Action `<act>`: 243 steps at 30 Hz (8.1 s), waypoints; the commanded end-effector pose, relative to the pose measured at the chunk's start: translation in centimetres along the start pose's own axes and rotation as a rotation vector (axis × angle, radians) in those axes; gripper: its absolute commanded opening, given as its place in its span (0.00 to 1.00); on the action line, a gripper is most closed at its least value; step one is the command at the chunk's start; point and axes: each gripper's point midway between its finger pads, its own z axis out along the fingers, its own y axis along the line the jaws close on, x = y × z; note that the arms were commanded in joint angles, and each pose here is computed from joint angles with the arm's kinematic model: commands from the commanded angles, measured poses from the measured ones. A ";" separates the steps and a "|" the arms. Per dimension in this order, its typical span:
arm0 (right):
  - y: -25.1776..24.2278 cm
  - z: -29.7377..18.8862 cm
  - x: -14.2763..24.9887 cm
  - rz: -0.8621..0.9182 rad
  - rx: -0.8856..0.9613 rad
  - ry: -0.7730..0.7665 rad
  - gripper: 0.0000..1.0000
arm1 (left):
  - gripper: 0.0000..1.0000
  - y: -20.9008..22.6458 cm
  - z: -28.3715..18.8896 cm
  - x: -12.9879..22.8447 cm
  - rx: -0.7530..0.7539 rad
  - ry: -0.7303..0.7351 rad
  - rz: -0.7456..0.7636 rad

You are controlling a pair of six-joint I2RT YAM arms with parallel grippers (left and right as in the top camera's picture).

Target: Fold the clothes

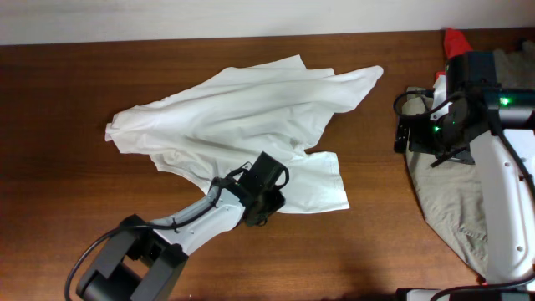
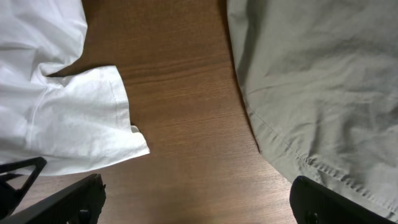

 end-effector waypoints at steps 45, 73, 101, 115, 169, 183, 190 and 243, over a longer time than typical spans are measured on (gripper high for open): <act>7.9 23.1 4.0 0.159 -0.367 0.098 0.04 | 0.01 23.7 -18.8 -9.8 -0.365 -0.195 -0.290; 4.4 -18.2 -5.1 -0.065 -0.191 -0.469 0.04 | 0.00 8.3 -48.6 -17.3 -0.004 -0.905 0.225; 1.1 3.9 -6.8 -0.054 0.050 0.140 0.11 | 0.00 5.8 -24.5 -20.6 0.054 -0.025 0.298; -1.6 10.2 7.0 0.071 0.120 0.446 0.04 | 0.00 19.1 -18.6 -7.8 -0.190 0.245 0.102; -1.2 23.6 3.0 0.084 0.068 0.167 0.72 | 0.82 17.4 -10.6 -10.7 -0.085 0.129 0.154; -1.2 23.6 3.4 0.084 0.071 0.183 0.73 | 0.32 18.7 -6.1 -10.2 -0.062 0.065 0.170; -1.2 23.5 3.6 0.083 0.072 0.189 0.73 | 0.01 14.9 -7.2 -11.4 0.103 0.053 0.186; -1.4 10.8 5.3 0.136 0.071 0.178 0.99 | 0.69 21.9 -17.7 -13.6 -0.375 0.088 -0.002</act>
